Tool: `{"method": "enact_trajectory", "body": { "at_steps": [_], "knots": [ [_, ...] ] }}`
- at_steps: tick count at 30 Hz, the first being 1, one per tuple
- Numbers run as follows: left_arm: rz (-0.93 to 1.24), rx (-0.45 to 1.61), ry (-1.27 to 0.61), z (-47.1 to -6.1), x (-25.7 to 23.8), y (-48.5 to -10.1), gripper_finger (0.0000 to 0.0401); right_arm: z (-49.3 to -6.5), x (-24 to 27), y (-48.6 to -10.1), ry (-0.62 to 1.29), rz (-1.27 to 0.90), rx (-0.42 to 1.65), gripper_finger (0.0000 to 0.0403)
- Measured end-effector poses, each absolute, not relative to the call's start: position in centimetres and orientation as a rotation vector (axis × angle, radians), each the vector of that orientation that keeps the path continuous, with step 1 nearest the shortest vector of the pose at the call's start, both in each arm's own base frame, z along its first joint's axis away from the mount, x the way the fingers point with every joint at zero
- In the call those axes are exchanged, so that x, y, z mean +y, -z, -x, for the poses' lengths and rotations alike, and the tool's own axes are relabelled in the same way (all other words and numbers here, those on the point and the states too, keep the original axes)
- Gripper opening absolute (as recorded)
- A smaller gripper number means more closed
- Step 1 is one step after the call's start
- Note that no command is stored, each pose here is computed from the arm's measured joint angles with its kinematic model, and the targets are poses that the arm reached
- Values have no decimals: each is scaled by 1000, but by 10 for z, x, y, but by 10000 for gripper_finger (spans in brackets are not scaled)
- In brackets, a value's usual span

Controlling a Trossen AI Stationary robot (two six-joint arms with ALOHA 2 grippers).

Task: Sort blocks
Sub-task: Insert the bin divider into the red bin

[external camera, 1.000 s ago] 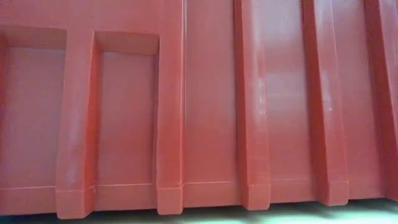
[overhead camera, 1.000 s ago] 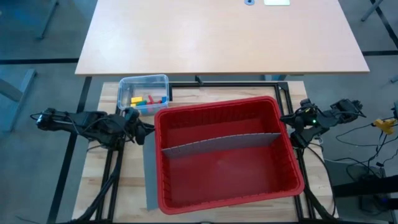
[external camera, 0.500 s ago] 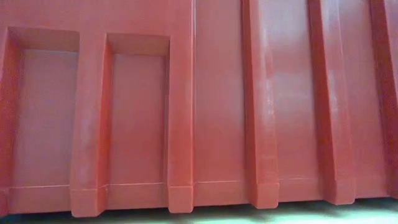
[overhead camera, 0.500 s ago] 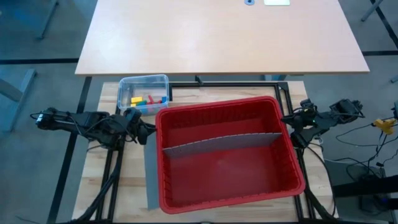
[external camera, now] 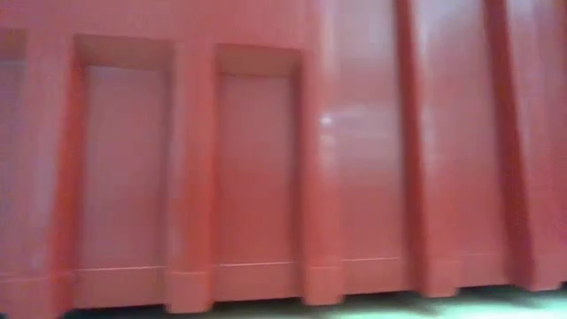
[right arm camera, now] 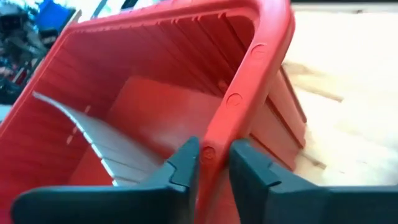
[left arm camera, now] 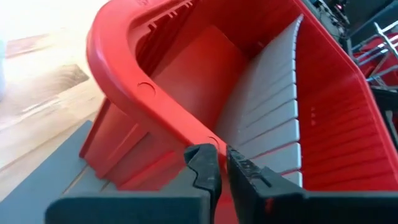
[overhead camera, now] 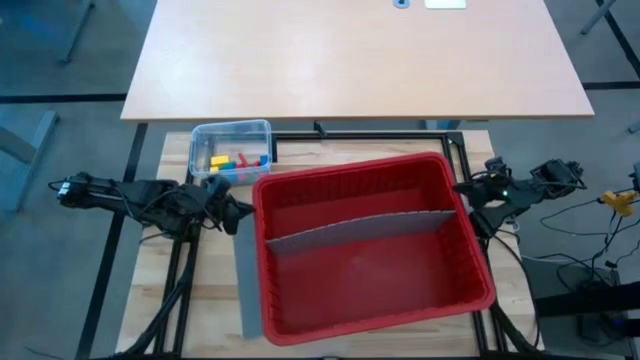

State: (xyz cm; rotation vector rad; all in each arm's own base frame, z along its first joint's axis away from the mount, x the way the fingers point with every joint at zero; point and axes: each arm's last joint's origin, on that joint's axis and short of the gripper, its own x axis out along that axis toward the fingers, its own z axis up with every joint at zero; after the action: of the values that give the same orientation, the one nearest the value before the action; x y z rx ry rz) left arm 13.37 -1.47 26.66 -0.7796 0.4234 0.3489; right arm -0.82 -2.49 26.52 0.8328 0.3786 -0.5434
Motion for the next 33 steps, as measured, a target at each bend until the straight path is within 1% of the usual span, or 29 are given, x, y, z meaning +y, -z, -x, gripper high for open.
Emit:
{"method": "enact_trajectory", "body": {
  "at_steps": [2, 4, 7, 11, 14, 19, 24, 29, 33],
  "knots": [
    [785, 428, -332, -136, -16, -267, 4, 8, -26, -265, 568, -819, 355, 18],
    [794, 436, -307, -139, -17, -267, 2, 8, -27, -266, 589, -814, 326, 5],
    [814, 453, -253, -143, -19, -266, 1, 6, -26, -269, 596, -837, 271, 6],
    [819, 483, -174, -150, -23, -266, 0, 6, -27, -270, 609, -823, 253, 7],
    [791, 490, -159, -153, -23, -265, 0, 6, -27, -270, 599, -808, 252, 7],
    [743, 459, -194, -147, -21, -267, 0, 6, -27, -274, 580, -806, 238, 8],
    [683, 379, -271, -133, -15, -279, 0, 7, -27, -292, 502, -755, 174, 5],
    [613, 283, -345, -122, -10, -289, 0, 4, -26, -316, 381, -592, 82, 1],
    [566, 231, -397, -118, -7, -293, 0, -7, -18, -323, 291, -471, 151, 0]
  ]
}}
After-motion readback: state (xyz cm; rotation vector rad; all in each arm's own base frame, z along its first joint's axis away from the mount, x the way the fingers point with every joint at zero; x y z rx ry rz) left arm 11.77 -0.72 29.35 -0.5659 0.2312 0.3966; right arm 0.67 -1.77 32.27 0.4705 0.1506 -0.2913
